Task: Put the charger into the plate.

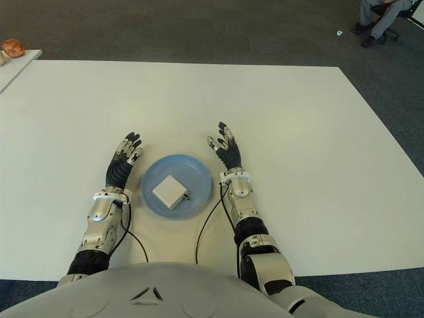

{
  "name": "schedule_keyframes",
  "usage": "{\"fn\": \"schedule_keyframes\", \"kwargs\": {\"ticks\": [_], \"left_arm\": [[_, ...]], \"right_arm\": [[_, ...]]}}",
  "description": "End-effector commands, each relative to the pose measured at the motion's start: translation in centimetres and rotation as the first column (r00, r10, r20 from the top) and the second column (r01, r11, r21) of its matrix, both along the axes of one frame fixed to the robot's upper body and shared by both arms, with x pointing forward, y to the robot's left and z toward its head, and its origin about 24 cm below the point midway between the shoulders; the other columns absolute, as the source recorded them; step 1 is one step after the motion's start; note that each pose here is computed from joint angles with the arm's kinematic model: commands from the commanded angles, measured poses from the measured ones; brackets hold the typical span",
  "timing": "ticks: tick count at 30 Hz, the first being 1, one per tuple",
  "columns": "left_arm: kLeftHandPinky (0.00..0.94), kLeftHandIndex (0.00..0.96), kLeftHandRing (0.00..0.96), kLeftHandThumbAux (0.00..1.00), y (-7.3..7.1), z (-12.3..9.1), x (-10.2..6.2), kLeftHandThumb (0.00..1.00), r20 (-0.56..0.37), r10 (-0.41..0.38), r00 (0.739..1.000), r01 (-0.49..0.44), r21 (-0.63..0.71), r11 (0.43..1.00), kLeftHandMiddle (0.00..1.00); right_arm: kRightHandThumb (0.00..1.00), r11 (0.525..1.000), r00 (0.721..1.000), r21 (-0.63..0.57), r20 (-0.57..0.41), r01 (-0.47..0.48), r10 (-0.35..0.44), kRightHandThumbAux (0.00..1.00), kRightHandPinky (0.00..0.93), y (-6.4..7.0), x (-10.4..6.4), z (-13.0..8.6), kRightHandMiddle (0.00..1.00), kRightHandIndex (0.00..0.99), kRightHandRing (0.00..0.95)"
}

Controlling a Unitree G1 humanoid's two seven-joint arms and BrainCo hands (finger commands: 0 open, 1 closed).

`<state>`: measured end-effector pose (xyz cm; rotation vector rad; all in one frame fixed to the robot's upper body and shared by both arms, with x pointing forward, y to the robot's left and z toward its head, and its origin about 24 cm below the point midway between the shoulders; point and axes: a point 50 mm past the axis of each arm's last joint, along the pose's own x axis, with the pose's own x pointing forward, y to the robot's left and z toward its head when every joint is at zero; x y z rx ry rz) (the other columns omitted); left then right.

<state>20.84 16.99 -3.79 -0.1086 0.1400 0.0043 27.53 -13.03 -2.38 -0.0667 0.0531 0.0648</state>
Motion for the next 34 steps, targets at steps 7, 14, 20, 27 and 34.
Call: {"fn": "schedule_keyframes", "kwargs": {"ticks": [7, 14, 20, 27, 34], "left_arm": [[0.027, 0.056, 0.043, 0.574, 0.76, -3.45, -2.81, 0.000, -0.216, 0.028, 0.976, -0.030, -0.007, 1.000, 0.080], [0.035, 0.058, 0.048, 0.575, 0.80, -3.46, -2.75, 0.000, -0.217, 0.033, 0.976, -0.035, -0.007, 0.999, 0.082], [0.036, 0.057, 0.050, 0.575, 0.81, -3.48, -2.73, 0.000, -0.216, 0.032, 0.976, -0.034, -0.006, 0.999, 0.083], [0.031, 0.055, 0.046, 0.567, 0.81, -3.54, -2.63, 0.000, -0.217, 0.032, 0.976, -0.034, -0.005, 0.999, 0.079], [0.028, 0.051, 0.038, 0.560, 0.82, -3.60, -2.55, 0.000, -0.218, 0.040, 0.975, -0.042, -0.008, 0.999, 0.067]], "right_arm": [[0.000, 0.997, 0.995, 0.048, -0.079, 0.059, -0.055, 0.618, 0.056, -0.16, -1.28, -1.83, 0.086, 0.034, 0.054], [0.000, 0.994, 0.994, 0.055, -0.070, 0.090, -0.086, 0.596, 0.049, 0.03, -1.36, -1.84, 0.074, 0.034, 0.049], [0.000, 0.993, 0.992, 0.060, -0.072, 0.103, -0.099, 0.580, 0.038, 0.13, -1.45, -1.88, 0.060, 0.026, 0.036], [0.000, 0.992, 0.992, 0.071, -0.083, 0.105, -0.099, 0.578, 0.035, 0.26, -1.51, -2.01, 0.052, 0.021, 0.027], [0.000, 0.992, 0.991, 0.072, -0.096, 0.105, -0.098, 0.571, 0.033, 0.38, -1.63, -2.18, 0.048, 0.020, 0.021]]}}
